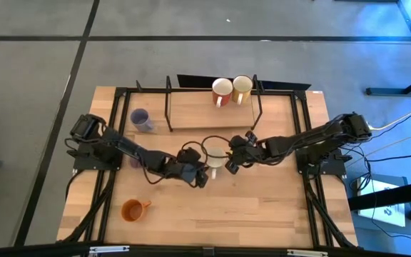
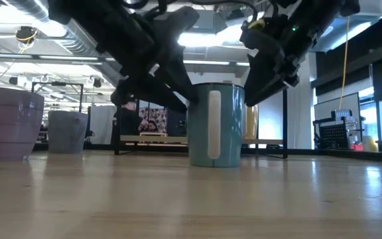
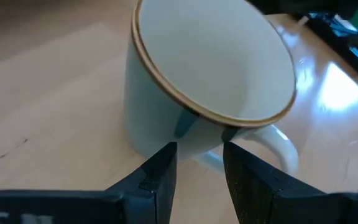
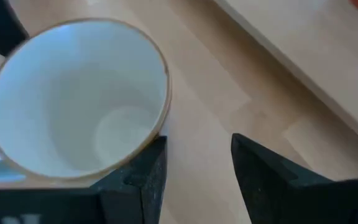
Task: Place coffee mugs
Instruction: Put the light blue mug on the shelf
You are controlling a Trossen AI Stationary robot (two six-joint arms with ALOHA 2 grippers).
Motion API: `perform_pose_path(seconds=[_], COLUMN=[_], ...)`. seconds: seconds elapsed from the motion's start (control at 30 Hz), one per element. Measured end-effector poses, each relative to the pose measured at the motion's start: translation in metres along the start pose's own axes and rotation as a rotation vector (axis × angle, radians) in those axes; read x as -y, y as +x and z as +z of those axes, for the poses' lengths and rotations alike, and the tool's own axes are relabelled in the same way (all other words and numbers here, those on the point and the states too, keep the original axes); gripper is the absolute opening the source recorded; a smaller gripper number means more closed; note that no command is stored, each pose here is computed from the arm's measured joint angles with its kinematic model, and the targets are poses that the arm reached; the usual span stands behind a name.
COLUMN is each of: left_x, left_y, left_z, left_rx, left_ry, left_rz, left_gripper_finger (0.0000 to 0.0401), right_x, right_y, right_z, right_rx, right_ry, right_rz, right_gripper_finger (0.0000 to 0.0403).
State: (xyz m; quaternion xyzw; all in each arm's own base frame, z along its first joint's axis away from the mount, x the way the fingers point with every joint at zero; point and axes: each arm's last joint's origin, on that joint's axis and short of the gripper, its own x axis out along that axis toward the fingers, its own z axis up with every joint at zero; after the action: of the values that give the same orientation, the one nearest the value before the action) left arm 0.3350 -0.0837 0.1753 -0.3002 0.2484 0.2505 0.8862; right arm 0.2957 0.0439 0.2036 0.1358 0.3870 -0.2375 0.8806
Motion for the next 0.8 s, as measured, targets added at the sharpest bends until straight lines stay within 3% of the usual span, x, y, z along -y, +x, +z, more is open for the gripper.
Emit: perform_pose_path(seconds=[0.2, 0.37, 0.6, 0.8], left_x=[-0.011, -0.014, -0.003, 0.020], left_y=[0.002, -0.016, -0.053, -0.058], left_z=[0.000, 0.011, 0.024, 0.005], left_rx=[-0.076, -0.083, -0.102, 0.008], left_ry=[0.033, 0.049, 0.134, 0.219], left_rz=[0.064, 0.088, -0.058, -0.135], left_gripper_finger=[0.0126, 0.0126, 0.0126, 0.0126], right_x=[-0.008, -0.012, -0.011, -0.011], right_y=[-0.004, -0.006, -0.006, -0.005], right_z=[-0.005, -0.008, -0.008, -0.007], right_rx=[-0.016, -0.040, -0.038, -0.031], right_ry=[-0.001, -0.006, -0.008, -0.004], right_rz=[0.047, 0.089, 0.078, 0.078], right_gripper_finger=[0.0166, 0.0166, 0.0166, 0.0166])
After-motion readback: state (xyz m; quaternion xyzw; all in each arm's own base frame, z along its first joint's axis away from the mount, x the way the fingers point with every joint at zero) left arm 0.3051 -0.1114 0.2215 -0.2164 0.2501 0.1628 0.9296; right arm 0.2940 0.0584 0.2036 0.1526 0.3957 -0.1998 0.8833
